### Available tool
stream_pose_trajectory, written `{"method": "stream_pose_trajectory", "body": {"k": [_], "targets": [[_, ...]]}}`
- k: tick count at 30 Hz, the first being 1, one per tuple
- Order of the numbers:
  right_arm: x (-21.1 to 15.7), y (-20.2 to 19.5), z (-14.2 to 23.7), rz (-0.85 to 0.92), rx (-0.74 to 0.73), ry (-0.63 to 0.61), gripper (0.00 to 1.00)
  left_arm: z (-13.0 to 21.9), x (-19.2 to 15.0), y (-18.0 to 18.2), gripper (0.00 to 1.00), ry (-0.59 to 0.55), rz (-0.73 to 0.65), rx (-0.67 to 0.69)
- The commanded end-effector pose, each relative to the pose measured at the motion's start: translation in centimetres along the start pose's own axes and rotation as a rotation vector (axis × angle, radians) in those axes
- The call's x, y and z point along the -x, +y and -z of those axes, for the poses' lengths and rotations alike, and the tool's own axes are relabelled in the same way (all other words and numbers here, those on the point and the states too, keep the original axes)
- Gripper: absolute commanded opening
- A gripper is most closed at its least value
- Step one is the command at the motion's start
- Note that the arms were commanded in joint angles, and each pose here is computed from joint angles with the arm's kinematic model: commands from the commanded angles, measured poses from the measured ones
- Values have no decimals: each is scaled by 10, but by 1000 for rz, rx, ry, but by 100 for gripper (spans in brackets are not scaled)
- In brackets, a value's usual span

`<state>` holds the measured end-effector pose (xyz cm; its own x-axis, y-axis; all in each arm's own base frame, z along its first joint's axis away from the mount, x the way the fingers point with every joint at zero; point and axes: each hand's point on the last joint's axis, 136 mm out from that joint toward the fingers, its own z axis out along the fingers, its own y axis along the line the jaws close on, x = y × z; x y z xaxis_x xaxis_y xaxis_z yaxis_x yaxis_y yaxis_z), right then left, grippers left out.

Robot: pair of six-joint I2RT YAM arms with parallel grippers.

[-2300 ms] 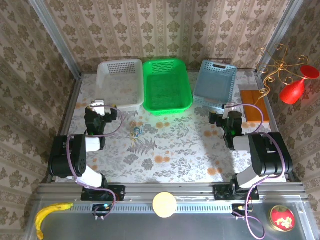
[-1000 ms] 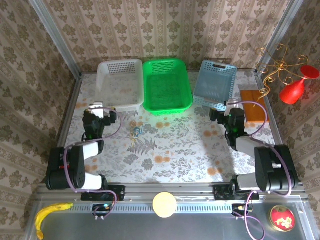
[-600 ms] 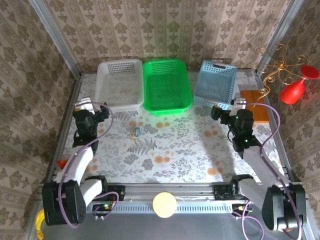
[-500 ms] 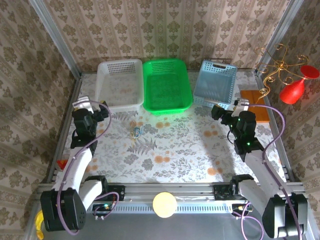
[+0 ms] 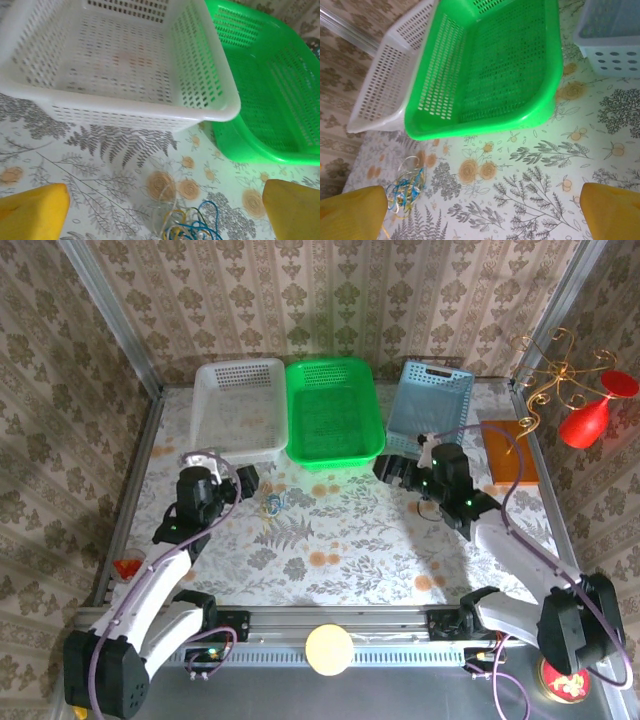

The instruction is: Untangle the cables

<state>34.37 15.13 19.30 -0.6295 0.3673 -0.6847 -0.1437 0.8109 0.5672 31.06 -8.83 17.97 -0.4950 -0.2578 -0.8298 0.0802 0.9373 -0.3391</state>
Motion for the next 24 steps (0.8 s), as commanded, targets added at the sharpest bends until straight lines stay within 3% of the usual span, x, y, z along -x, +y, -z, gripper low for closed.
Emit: {"method": "stream_pose_trajectory", "body": {"k": [1, 6, 12, 18, 24], "targets": [[13, -16, -11, 19, -159, 11, 100, -3, 1, -7, 100, 20, 21, -15], [59, -26, -29, 56, -330, -45, 100, -7, 4, -15, 100, 31, 24, -42], [93, -38, -86, 91, -442, 27, 100, -7, 10, -24, 100, 15, 29, -70], [102, -70, -133, 31, -489, 125, 100, -7, 15, -28, 100, 14, 27, -81], [86, -92, -165, -34, -467, 217, 100, -7, 26, -34, 100, 2, 8, -94]]}}
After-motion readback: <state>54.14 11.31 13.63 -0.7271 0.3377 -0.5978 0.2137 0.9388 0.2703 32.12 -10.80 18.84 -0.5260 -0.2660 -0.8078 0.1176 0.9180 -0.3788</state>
